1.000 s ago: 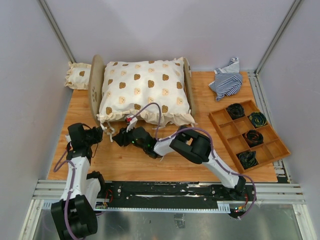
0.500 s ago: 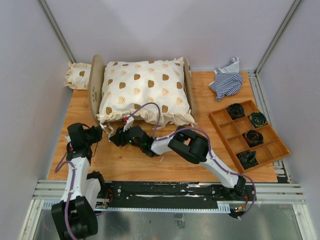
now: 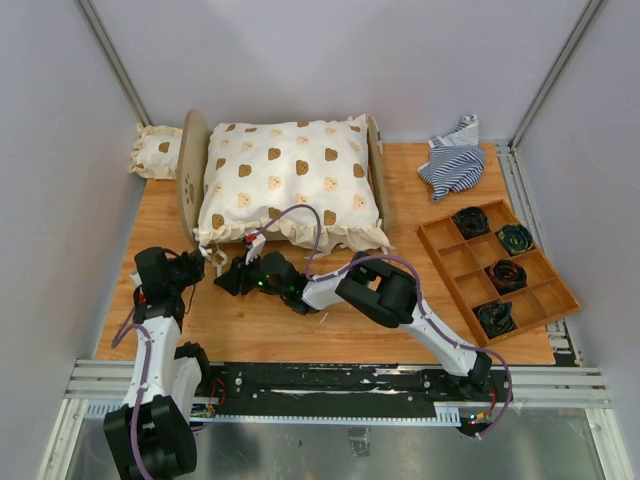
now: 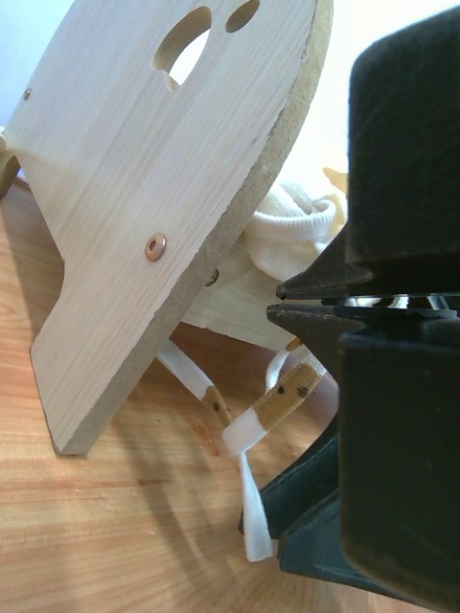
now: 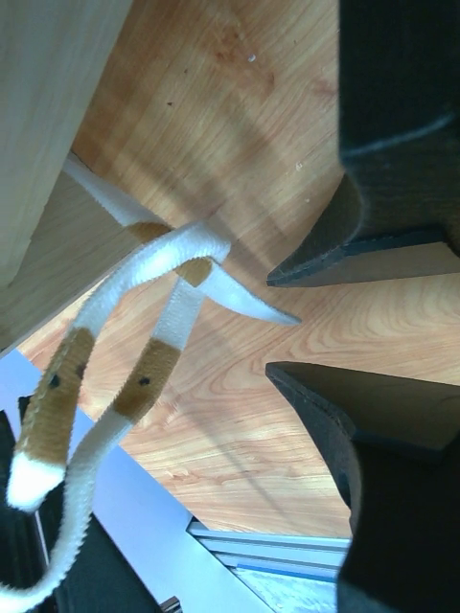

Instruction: Set up the pet bed

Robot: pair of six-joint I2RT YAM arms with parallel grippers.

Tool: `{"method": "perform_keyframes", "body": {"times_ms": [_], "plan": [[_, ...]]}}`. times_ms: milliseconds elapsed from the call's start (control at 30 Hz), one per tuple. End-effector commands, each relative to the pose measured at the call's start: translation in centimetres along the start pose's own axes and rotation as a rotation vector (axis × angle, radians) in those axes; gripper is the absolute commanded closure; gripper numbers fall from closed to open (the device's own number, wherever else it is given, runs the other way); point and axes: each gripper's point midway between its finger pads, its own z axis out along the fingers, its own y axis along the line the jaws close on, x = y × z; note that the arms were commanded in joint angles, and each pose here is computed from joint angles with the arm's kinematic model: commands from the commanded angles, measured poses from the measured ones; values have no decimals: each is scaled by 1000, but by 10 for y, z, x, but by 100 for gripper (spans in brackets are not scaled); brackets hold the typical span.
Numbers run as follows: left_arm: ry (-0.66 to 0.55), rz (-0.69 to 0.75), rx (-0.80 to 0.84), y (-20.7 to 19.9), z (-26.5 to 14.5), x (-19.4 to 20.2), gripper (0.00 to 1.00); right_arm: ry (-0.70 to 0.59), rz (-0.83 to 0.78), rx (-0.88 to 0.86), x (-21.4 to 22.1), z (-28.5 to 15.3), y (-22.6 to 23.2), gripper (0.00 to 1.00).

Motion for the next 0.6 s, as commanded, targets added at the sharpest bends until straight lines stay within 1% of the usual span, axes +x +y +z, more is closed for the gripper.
{"method": "perform_keyframes", "body": {"times_ms": [0, 267, 400, 500, 567], "plan": [[-4, -27, 22, -1, 0, -3, 100, 5, 10, -22, 6, 2, 5, 62], [4, -49, 29, 0, -1, -2, 100, 41, 20, -21, 14, 10, 4, 73], [5, -67, 37, -1, -2, -2, 100, 43, 18, -23, 13, 11, 5, 85], [2, -71, 43, -2, -3, -2, 100, 30, 15, -33, 12, 9, 6, 99], [-8, -68, 52, -4, -3, -4, 100, -1, 10, -34, 10, 4, 5, 100]]}}
